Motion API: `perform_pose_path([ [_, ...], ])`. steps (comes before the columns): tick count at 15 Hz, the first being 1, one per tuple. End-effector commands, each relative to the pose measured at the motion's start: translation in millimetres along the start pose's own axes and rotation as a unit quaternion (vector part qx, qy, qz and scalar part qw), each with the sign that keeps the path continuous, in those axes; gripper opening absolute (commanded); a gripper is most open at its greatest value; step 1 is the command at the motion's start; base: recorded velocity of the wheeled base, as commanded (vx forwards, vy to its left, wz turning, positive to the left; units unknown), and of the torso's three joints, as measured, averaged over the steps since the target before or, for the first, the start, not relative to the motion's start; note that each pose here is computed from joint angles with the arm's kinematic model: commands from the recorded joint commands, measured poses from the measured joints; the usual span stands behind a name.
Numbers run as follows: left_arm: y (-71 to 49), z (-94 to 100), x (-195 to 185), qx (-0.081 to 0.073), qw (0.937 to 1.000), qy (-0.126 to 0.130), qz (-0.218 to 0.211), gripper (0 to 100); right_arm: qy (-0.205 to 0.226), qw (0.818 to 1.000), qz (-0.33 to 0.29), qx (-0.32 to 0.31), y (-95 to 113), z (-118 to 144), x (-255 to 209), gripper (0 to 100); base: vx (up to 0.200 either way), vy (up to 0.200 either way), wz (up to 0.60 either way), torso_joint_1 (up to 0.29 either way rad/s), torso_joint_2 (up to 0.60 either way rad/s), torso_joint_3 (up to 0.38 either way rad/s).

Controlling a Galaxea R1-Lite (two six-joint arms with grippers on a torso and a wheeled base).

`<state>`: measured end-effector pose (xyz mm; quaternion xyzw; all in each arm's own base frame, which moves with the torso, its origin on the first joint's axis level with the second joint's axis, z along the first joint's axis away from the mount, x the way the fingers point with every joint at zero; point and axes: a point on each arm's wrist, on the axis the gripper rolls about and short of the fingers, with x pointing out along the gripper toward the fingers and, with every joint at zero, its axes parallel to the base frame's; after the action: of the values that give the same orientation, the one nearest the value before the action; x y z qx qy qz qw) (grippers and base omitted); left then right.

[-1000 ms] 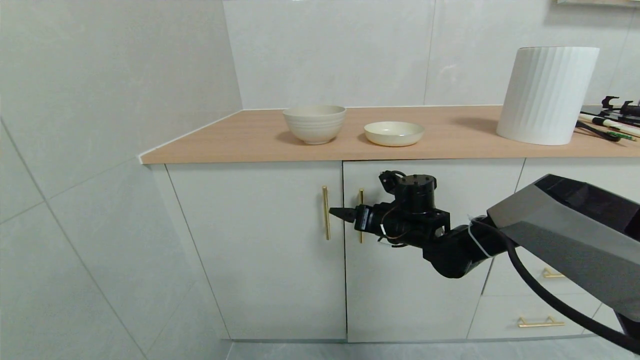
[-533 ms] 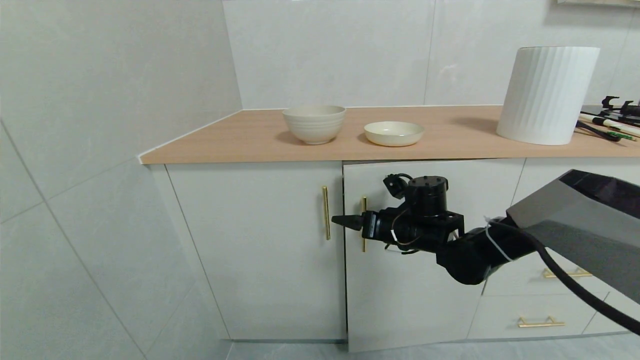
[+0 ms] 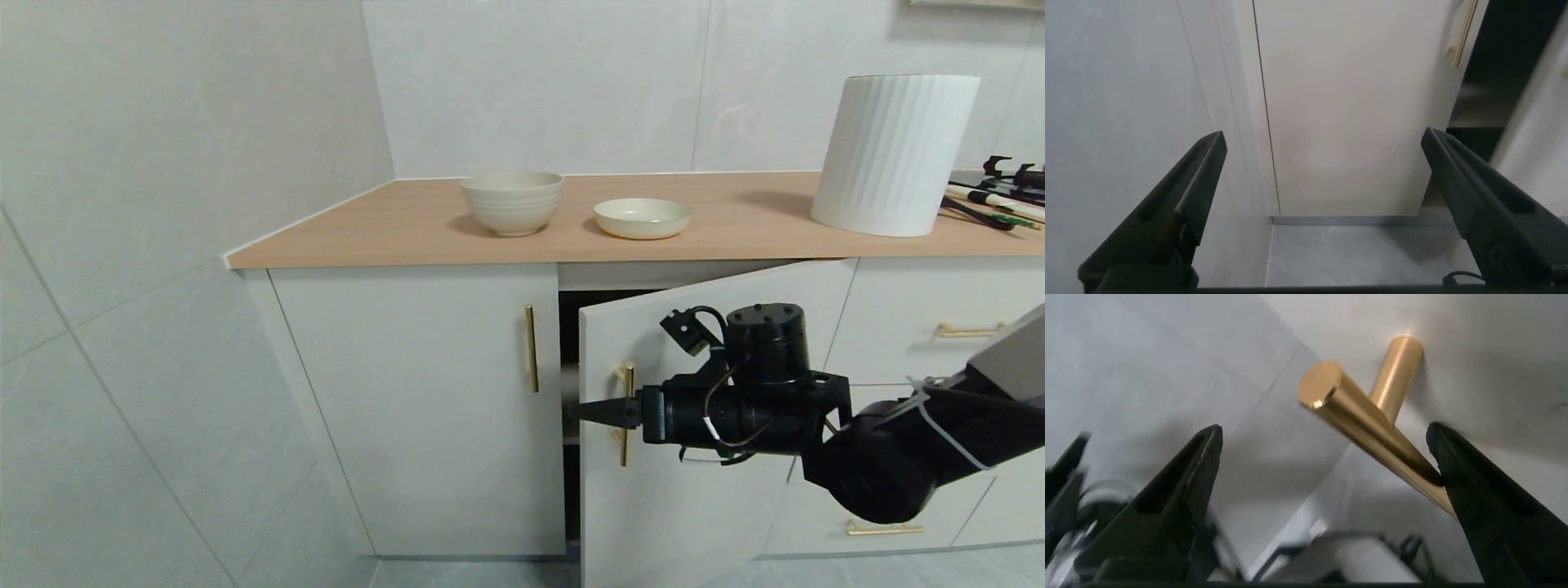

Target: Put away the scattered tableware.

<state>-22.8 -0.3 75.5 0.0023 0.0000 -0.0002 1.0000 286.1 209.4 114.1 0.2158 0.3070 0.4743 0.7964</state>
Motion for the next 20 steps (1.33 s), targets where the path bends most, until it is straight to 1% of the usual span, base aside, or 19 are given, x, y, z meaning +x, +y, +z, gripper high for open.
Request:
perform_pose_path([
  [1,0.0,0.0,0,0.0,1.0,0.0,0.0,100,0.013,1.0,0.023,-0.007,19,-9,-19,100,0.0,0.0,0.0,0.0,0.0,0.0],
  [4,0.0,0.0,0,0.0,1.0,0.0,0.0,100,0.02,0.999,0.023,-0.025,23,-24,-31,100,0.0,0.0,0.0,0.0,0.0,0.0],
  [5,0.0,0.0,0,0.0,1.0,0.0,0.0,100,0.021,0.999,0.032,-0.03,26,-32,-33,100,0.0,0.0,0.0,0.0,0.0,0.0],
  [8,0.0,0.0,0,0.001,1.0,0.0,0.0,100,0.02,0.999,0.032,-0.031,22,-43,-38,100,0.0,0.0,0.0,0.0,0.0,0.0],
  [9,0.0,0.0,0,0.003,1.0,0.0,0.0,100,0.019,0.999,0.033,-0.031,22,-44,-39,100,0.0,0.0,0.0,0.0,0.0,0.0],
  [14,0.0,0.6,0,0.0,1.0,-0.003,0.0,100,0.021,0.999,0.033,-0.03,22,-45,-38,100,0.0,0.0,0.0,0.0,0.0,0.0],
  [15,-0.1,6.6,-1,-0.001,0.9998,-0.019,-0.001,100,0.021,0.999,0.034,-0.031,22,-45,-38,100,0.0,0.0,0.0,0.0,0.0,0.0],
  [16,-0.4,28.0,-8,-0.008,0.9985,-0.052,-0.014,100,0.021,0.999,0.034,-0.031,23,-45,-39,100,0.0,0.0,0.0,0.0,0.0,0.0],
  [17,-1.2,51.4,-12,-0.011,0.9984,-0.024,-0.051,100,0.022,0.999,0.036,-0.032,24,-46,-40,100,0.0,0.0,0.0,0.0,0.0,0.0],
  [18,-2.6,72.9,-14,-0.012,0.9954,0.003,-0.095,100,0.026,0.998,0.039,-0.032,26,-48,-38,100,0.0,0.0,0.0,0.0,0.0,0.0],
  [19,-5.6,101.9,-13,-0.02,0.9844,0.039,-0.17,100,0.028,0.998,0.041,-0.033,27,-49,-38,100,0.0,0.0,0.0,0.0,0.0,0.0],
  [20,-8.3,117.2,-2,-0.037,0.9697,0.087,-0.225,100,0.029,0.998,0.041,-0.033,27,-49,-37,100,0.0,0.0,0.0,0.0,0.0,0.0],
])
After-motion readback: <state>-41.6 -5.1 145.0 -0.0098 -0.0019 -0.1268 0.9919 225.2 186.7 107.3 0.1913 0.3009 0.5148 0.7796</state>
